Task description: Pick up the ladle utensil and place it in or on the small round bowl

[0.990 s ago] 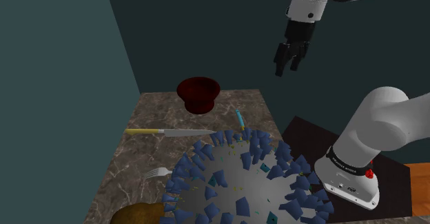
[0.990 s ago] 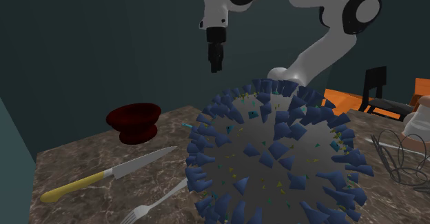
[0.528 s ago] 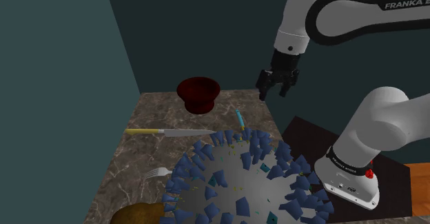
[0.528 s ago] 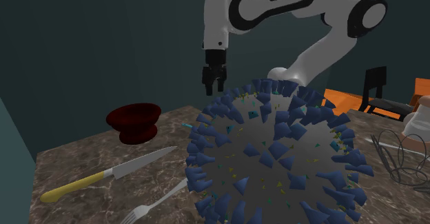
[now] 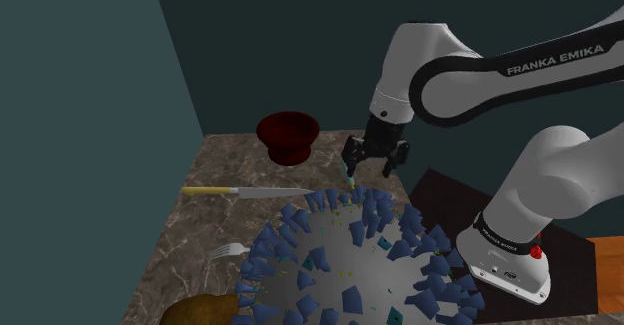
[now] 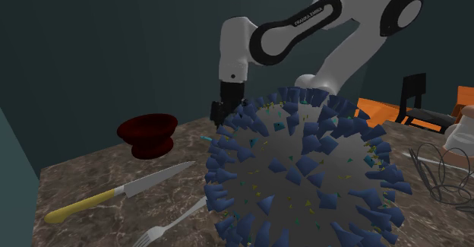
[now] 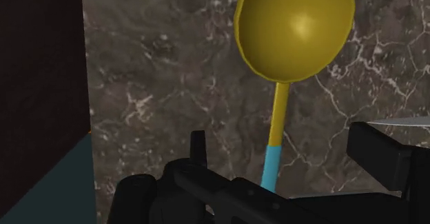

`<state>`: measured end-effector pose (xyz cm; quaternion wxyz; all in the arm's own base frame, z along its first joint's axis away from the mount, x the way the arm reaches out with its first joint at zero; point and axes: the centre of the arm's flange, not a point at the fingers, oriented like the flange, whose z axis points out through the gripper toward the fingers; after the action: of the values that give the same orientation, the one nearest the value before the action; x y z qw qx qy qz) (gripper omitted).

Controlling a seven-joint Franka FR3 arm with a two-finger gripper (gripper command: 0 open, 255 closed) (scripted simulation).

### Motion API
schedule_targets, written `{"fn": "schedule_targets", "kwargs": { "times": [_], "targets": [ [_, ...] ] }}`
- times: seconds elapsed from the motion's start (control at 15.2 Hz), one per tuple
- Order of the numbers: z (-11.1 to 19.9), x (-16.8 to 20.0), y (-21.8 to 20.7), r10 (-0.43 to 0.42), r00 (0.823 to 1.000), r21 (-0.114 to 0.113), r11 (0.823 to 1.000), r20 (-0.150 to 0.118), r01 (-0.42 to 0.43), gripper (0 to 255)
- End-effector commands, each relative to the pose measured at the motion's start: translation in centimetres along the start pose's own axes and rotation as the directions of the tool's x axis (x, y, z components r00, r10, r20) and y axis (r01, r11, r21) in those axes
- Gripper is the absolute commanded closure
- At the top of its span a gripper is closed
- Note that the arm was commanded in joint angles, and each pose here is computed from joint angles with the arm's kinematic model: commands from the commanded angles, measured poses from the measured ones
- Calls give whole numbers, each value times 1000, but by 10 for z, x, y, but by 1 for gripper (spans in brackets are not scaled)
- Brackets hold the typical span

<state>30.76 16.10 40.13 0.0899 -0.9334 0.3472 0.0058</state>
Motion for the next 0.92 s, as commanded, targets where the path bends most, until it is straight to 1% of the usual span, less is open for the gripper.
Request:
{"fn": "schedule_targets", "kwargs": {
  "times": [0.0,0.07,0.53,0.86],
  "targets": [
    [23,-5,-12,75,997,15,997,-6,-75,0],
    [27,-6,-15,90,996,17,996,-7,-90,0],
    [64,-5,-16,90,996,17,996,-7,-90,0],
    [67,-5,-16,90,996,17,996,-7,-90,0]
  ]
}}
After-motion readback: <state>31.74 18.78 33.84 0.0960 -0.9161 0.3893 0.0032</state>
